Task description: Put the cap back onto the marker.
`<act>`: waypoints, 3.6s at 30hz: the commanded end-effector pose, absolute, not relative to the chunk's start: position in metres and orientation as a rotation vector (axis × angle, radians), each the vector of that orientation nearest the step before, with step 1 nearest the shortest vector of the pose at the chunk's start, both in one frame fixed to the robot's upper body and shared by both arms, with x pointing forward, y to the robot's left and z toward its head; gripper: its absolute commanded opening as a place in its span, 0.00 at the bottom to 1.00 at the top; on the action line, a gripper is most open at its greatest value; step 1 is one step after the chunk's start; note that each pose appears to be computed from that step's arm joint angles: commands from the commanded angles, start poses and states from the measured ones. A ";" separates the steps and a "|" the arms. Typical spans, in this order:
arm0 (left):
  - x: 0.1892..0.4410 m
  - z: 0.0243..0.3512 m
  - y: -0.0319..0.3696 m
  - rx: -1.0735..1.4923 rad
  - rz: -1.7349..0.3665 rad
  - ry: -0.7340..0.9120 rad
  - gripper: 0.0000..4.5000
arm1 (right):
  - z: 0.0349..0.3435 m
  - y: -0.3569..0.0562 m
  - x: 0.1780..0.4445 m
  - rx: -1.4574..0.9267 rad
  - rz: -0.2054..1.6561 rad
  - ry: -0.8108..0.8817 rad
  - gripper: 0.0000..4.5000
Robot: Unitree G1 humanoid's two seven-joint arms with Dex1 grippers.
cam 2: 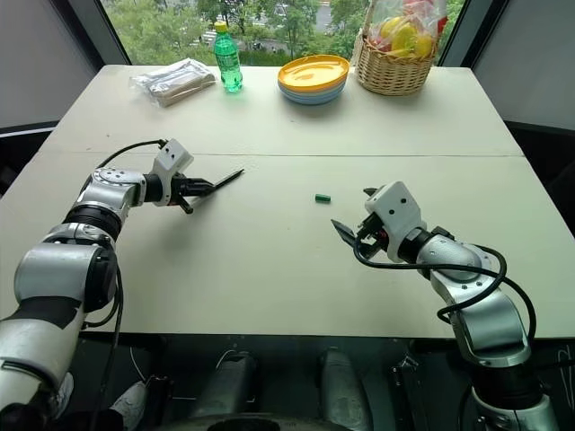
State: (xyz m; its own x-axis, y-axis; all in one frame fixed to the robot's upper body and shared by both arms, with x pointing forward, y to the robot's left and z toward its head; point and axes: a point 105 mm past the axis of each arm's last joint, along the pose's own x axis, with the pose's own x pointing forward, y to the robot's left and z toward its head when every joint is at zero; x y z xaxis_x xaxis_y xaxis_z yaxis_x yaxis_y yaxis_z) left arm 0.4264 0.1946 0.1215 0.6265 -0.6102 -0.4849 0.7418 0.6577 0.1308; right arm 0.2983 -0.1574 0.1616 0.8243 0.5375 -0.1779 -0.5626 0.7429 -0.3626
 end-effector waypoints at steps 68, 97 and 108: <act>0.334 0.159 0.203 0.318 -1.048 0.194 0.02 | 0.119 -0.104 0.401 -0.298 0.952 0.062 1.00; 0.308 0.166 0.204 0.427 -1.089 0.222 0.02 | 0.092 -0.159 0.416 -0.467 0.881 0.252 1.00; 0.313 0.169 0.205 0.438 -1.082 0.212 0.01 | 0.073 -0.168 0.409 -0.447 0.882 0.345 0.59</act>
State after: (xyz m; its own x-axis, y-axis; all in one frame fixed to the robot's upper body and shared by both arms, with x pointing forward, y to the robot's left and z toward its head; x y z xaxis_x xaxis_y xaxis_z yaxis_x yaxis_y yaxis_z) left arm 0.3114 0.2049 0.1573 0.4493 -0.8035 -0.3905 0.8934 0.4053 0.1941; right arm 0.4154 -0.1459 0.0965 0.5824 0.7212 -0.3751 -0.8129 0.5195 -0.2631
